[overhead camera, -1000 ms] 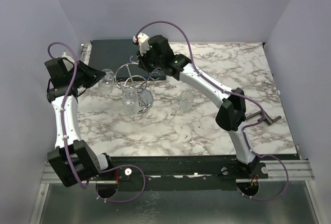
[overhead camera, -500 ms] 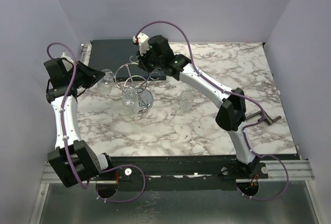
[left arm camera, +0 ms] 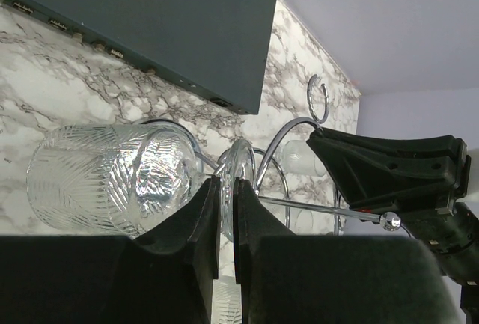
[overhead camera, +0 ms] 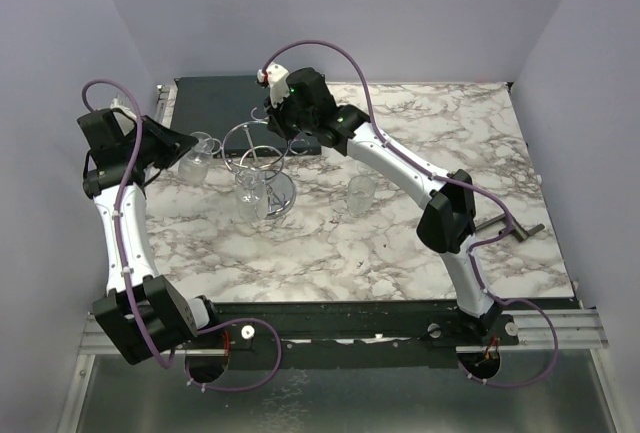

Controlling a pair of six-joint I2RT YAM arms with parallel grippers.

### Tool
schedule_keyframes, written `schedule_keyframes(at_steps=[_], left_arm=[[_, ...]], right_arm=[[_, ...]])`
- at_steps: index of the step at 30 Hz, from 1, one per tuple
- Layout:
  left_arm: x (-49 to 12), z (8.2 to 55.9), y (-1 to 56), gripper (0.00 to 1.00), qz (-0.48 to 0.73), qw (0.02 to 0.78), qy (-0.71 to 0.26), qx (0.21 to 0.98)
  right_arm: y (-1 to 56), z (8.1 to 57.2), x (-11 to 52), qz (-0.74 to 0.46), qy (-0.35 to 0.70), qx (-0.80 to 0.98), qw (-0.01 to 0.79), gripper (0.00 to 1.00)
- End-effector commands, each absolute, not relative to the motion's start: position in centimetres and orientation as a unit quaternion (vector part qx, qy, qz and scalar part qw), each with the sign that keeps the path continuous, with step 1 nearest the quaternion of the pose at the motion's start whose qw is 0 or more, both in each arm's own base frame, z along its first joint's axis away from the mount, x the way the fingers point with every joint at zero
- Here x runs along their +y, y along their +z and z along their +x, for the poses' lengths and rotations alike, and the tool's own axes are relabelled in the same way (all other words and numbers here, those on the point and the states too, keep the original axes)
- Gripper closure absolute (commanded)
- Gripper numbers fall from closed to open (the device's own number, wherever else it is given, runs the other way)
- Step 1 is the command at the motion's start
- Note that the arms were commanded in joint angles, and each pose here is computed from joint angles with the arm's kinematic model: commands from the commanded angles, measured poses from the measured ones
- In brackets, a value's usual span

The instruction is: Take the wine glass off the wine glass rack

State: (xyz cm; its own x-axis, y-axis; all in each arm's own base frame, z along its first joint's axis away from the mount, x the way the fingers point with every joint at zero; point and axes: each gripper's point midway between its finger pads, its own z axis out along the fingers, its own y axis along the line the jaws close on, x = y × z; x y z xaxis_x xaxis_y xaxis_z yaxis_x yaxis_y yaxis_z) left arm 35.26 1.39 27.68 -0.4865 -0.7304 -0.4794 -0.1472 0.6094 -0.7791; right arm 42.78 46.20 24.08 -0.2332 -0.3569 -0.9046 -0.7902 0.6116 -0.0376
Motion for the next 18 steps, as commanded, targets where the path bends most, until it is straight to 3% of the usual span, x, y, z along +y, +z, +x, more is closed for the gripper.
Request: schedule_keyframes(at_steps=[1,9,18], left_arm=[[2.0,35.0,31.2,1.00,-0.270,0.470,-0.329,0.773],[3.1,34.7,31.3,1.00,-0.293,0.477,-0.295,0.774],[4.0,34.4,31.8,1.00,-0.305,0.484,-0.268,0.775]], right_arm=[[19.0,43.0,45.2,-0.368,0.192,0.793,0.445,0.99],[20.6,42.3,45.6,-0.360,0.217,0.790,0.446,0.95],[22.4,41.5,45.9,-0.343,0.245,0.792,0.443,0.76]])
